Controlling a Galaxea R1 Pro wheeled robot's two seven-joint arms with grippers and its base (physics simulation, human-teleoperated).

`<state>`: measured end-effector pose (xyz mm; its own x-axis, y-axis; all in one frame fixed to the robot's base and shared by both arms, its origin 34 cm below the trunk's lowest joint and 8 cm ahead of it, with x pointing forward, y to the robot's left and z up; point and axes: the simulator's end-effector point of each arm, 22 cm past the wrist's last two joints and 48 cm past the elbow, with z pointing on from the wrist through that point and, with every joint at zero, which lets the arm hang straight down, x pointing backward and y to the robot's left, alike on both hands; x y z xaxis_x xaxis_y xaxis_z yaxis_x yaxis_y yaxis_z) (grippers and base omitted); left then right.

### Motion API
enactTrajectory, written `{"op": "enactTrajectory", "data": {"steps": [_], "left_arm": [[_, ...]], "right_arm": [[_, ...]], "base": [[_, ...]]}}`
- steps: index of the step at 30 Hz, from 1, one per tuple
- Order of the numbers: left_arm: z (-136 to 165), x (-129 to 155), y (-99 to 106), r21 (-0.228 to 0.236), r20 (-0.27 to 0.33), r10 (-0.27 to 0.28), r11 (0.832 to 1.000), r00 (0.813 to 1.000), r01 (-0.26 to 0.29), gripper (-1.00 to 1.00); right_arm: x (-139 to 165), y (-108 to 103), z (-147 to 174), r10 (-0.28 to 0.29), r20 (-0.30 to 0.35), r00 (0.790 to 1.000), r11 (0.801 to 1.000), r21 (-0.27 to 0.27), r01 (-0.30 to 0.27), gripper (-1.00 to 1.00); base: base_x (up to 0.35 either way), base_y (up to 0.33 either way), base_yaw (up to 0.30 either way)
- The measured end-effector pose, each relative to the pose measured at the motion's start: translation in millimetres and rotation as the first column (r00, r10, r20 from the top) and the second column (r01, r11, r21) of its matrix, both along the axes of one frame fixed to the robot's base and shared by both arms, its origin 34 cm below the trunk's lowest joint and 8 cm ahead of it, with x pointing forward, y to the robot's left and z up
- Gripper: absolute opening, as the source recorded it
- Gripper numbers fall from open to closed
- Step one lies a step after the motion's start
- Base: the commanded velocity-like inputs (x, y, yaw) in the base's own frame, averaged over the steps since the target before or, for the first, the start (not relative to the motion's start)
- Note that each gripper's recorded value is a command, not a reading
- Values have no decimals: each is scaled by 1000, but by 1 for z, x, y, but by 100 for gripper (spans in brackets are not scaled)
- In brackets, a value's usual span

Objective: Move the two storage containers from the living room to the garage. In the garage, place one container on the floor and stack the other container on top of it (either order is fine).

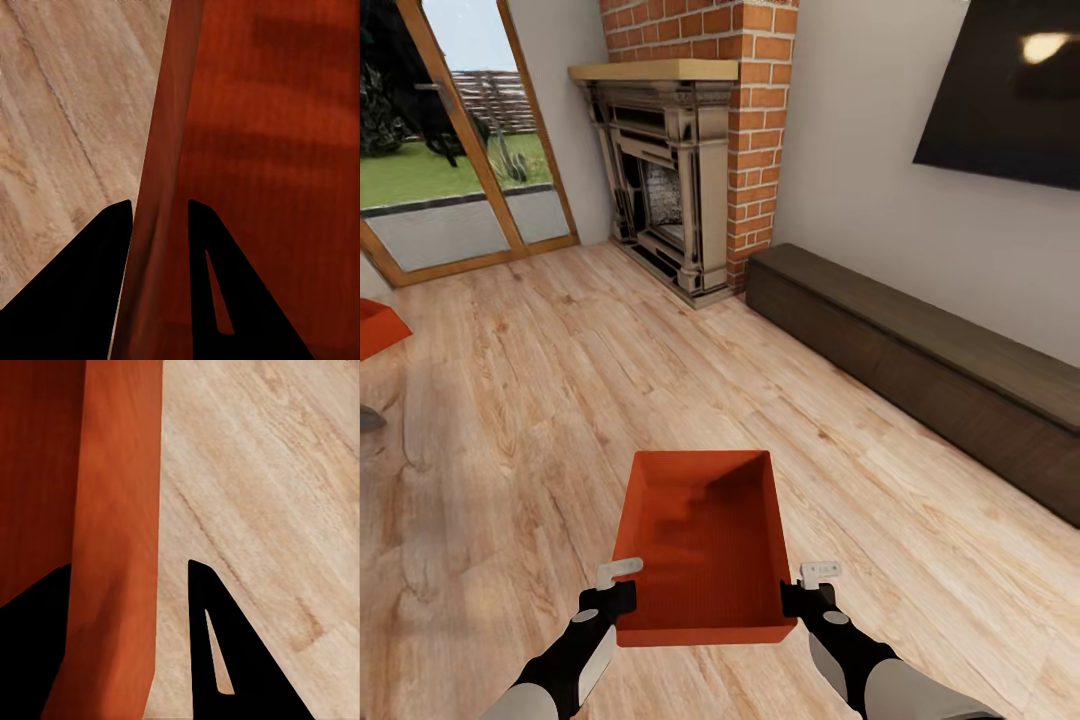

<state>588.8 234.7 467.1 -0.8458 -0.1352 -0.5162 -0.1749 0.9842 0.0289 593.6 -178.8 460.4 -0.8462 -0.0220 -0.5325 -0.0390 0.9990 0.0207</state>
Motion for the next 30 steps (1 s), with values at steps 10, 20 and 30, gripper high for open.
{"op": "enactTrajectory", "data": {"steps": [10, 20, 30], "left_arm": [[17, 1, 0, 0, 0, 0, 1000, 1000, 0, -100], [34, 1, 0, -1, -1, -1, 1000, 1000, 1, -100], [50, 1, 0, -1, -1, 0, 1000, 1000, 0, -100]], "right_arm": [[0, 2, 17, 1, -2, 1000, 1000, 3, -1, -100], [0, 3, 33, 2, -4, 1000, 1000, 4, -2, -100], [0, 3, 49, 1, -4, 1000, 1000, 5, -1, -100]], "base": [[0, 0, 0], [0, 0, 0], [0, 0, 0]]}}
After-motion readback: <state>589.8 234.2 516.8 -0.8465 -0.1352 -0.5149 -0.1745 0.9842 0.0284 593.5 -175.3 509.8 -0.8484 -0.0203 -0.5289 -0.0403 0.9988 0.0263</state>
